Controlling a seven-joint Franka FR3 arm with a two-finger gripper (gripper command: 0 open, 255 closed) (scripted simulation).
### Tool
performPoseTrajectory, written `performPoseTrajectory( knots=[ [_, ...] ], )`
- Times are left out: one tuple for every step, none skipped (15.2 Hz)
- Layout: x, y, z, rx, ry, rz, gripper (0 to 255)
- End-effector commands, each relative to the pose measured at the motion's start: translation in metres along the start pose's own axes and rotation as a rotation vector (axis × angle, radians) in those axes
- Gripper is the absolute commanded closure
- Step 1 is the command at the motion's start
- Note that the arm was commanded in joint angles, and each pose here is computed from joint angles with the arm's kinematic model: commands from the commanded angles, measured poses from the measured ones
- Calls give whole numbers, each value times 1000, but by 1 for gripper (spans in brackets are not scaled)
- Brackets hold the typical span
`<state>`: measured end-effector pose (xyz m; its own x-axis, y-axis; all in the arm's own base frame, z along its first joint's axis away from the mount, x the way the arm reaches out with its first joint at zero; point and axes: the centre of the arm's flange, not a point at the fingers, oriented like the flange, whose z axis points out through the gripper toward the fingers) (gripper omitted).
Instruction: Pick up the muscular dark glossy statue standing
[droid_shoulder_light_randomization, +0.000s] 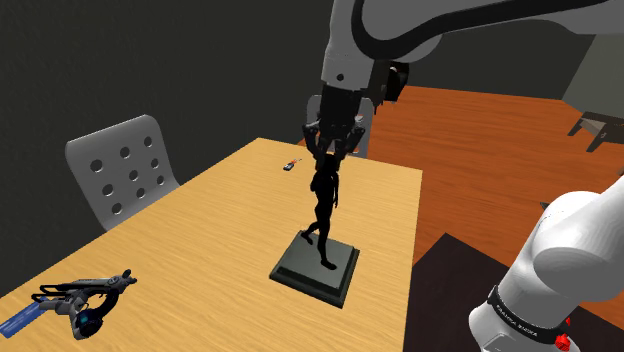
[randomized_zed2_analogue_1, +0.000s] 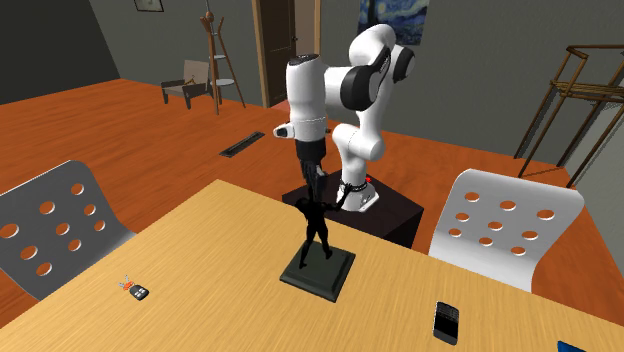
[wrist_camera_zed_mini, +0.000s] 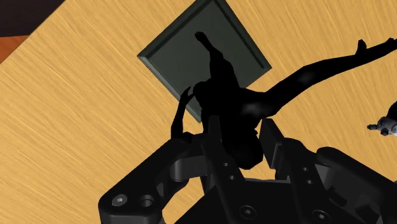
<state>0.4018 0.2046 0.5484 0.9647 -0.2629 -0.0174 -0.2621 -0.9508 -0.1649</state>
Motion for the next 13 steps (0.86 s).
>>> performPoseTrajectory(
  knots=[
    [-1, -2, -11, 1, 1, 0, 255],
    [-1, -3, -16, 1, 1, 0, 255],
    [-1, -3, -21, 1, 1, 0, 255],
    [-1, -4, -26, 1, 1, 0, 255],
    [-1, -5, -32, 1, 1, 0, 255],
    [-1, -6, -37, 1, 1, 0, 255],
    [-1, -7, -42, 1, 1, 0, 255],
    [-1, -8, -47, 1, 1, 0, 255],
    [-1, -9, -53, 1, 1, 0, 255],
    [-1, -10, -58, 1, 1, 0, 255],
    [-1, -10, -63, 1, 1, 0, 255],
    [-2, -10, -64, 1, 1, 0, 255],
    [-1, -11, -64, 1, 1, 0, 255]
  ],
)
